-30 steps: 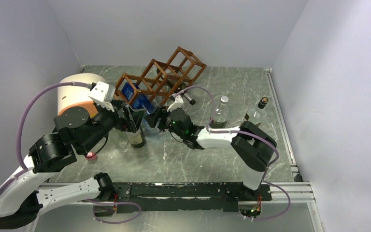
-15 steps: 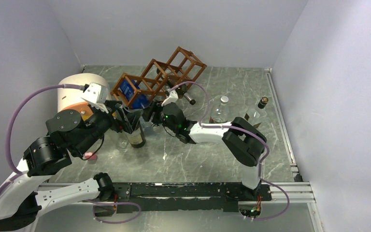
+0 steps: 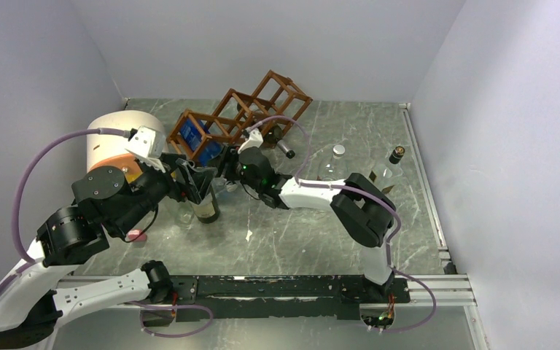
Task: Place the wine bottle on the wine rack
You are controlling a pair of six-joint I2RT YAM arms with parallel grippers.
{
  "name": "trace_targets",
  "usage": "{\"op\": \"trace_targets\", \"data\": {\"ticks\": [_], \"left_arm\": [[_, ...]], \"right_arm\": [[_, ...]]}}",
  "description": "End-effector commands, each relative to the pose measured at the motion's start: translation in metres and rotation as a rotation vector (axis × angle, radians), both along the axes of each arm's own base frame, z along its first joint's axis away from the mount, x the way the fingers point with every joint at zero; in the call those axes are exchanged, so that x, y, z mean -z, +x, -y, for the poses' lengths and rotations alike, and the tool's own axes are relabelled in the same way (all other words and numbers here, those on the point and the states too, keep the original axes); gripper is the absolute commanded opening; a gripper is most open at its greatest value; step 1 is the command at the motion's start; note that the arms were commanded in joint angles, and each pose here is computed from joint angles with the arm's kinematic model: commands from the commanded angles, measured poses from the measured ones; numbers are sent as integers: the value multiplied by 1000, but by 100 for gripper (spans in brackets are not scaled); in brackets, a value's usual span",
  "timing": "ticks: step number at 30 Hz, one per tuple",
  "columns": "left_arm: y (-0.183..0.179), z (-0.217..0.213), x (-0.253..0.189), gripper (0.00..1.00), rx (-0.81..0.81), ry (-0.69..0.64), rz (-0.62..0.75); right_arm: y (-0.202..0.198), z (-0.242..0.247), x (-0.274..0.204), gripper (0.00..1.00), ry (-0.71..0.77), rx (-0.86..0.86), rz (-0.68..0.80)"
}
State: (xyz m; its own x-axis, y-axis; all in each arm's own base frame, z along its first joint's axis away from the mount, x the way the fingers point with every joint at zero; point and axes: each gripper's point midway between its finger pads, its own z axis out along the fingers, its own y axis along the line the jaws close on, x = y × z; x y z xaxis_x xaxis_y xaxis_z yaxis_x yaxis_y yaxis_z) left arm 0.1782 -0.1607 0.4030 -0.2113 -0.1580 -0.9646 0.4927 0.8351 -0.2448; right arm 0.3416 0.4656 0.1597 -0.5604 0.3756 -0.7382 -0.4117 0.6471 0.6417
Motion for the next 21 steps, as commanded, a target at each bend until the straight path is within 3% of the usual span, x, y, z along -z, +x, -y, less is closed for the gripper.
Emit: {"op": "trace_targets", "data": {"ticks": [1, 5, 8, 14, 21], "left_arm": [[-3, 1, 4, 91, 16, -1, -11], [-2, 2, 5, 92, 13, 2, -15], [-2, 0, 7, 92, 7, 4, -23], [-2, 0, 11, 92, 3, 7, -32], [-1, 0, 13, 91, -6, 13, -44]], "right_arm": [[24, -2, -58, 45, 139, 68, 84], [24, -4, -55, 53, 129, 55, 65], [25, 2, -61, 66, 132, 36, 65], [27, 17, -68, 81, 138, 36, 58], [20, 20, -72, 86, 127, 6, 69]]}}
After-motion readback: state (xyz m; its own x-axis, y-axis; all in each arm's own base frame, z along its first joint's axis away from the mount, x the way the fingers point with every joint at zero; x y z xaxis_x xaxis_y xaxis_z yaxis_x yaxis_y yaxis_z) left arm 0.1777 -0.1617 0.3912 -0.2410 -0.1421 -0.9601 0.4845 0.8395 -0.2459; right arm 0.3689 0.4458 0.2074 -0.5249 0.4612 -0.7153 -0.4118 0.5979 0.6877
